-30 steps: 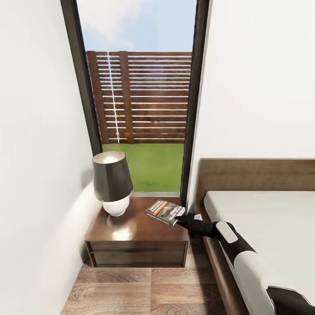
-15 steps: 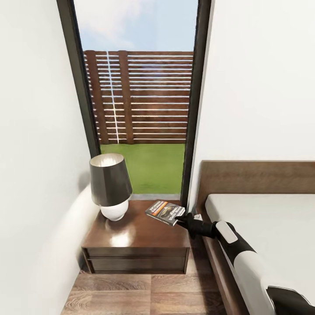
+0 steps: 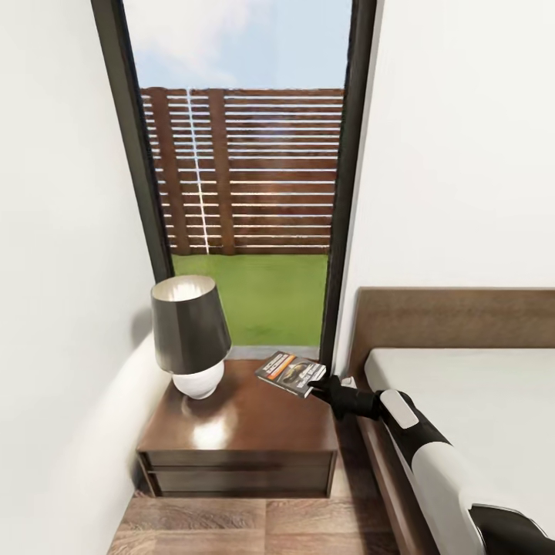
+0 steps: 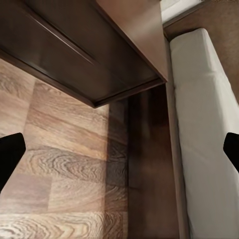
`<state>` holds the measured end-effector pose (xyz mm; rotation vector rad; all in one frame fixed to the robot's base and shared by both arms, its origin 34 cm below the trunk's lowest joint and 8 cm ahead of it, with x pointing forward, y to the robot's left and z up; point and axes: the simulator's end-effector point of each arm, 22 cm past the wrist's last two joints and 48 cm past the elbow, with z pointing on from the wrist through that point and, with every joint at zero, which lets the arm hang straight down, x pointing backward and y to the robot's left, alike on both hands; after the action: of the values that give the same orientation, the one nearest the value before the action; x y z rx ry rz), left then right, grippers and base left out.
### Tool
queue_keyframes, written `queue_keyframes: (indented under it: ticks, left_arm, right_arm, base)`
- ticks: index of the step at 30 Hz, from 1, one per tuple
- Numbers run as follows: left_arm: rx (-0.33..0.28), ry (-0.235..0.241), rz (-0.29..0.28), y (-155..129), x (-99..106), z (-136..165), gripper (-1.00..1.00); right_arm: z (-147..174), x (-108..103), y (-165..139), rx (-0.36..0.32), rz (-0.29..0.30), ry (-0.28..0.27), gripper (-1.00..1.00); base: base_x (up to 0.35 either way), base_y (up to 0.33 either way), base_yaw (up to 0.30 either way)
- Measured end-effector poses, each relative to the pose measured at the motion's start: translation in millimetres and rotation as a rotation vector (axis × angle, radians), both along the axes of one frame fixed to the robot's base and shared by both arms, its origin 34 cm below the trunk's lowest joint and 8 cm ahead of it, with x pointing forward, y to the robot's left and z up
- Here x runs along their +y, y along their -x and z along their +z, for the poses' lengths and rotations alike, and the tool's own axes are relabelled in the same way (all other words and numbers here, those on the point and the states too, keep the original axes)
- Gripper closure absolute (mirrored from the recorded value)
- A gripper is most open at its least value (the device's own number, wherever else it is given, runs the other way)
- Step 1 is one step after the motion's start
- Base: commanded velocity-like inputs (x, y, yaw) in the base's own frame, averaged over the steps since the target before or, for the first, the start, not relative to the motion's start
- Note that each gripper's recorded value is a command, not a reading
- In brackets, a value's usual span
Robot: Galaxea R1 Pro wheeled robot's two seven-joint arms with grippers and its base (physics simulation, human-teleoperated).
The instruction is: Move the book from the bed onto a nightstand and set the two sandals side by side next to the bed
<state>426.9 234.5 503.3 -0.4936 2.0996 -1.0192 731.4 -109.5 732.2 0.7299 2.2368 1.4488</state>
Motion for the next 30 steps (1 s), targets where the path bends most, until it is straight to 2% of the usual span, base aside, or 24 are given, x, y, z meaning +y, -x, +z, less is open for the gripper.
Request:
queue_keyframes:
  ticks: [30]
  left_arm:
    - [-0.001, 0.002, 0.000, -0.2, 0.9, 0.6, -1.00]
  right_arm:
    - [-0.2, 0.6, 0.1, 0.001, 0.001, 0.000, 1.00]
  base:
    - [0.135, 0.017, 0.000]
